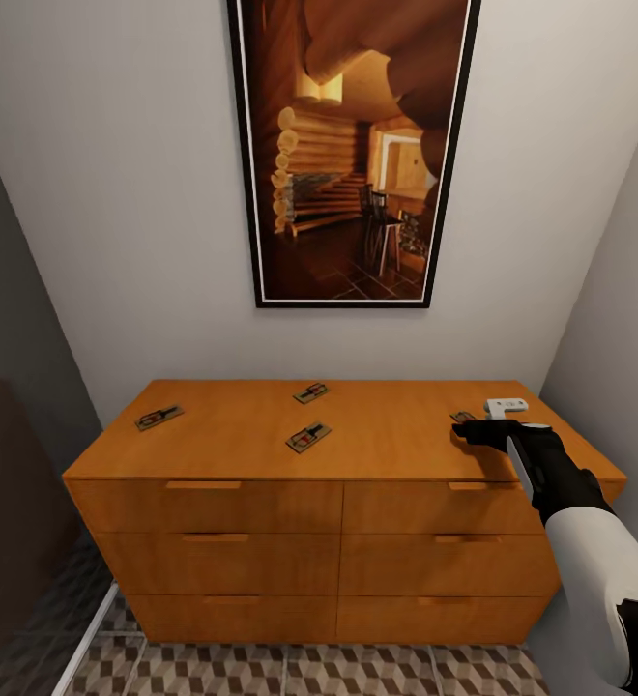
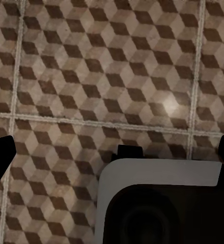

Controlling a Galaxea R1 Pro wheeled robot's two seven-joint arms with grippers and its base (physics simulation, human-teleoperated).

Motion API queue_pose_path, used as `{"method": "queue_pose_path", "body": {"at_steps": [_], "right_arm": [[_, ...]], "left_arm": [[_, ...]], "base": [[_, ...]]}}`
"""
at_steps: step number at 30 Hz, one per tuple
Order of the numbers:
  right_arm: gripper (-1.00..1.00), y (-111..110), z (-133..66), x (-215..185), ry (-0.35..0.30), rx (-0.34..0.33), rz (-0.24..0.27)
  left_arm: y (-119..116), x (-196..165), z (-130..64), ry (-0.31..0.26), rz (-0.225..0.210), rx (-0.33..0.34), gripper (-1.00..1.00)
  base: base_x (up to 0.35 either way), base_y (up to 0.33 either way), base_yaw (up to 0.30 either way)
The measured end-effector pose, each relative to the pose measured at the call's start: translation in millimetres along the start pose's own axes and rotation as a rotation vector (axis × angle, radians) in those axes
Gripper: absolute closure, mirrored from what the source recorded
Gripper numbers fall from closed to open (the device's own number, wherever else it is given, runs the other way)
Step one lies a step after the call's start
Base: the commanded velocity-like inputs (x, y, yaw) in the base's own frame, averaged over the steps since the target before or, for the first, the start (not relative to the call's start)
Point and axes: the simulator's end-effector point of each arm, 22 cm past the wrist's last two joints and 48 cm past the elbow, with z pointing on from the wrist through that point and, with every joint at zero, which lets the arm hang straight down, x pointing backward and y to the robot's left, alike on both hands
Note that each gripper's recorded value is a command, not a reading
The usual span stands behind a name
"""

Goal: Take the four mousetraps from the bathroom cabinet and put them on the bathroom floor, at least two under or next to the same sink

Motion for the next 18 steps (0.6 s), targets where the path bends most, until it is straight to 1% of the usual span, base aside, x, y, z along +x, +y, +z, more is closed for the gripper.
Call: {"method": "queue_pose_path", "body": {"at_steps": [6, 18], "right_arm": [[-1.0, 0.5, 1.2, 3.6, 0.007, -0.002, 0.001], [-1.0, 2.0, 4.0, 3.0, -0.021, -0.007, -0.004]], "left_arm": [[0.0, 0.1, 0.0, 0.0, 0.0, 0.0, -1.0], [0.1, 0.0, -0.1, 0.0, -0.001, 0.0, -1.0]], "base": [[0.0, 0.0, 0.0], [0.0, 0.0, 0.0]]}}
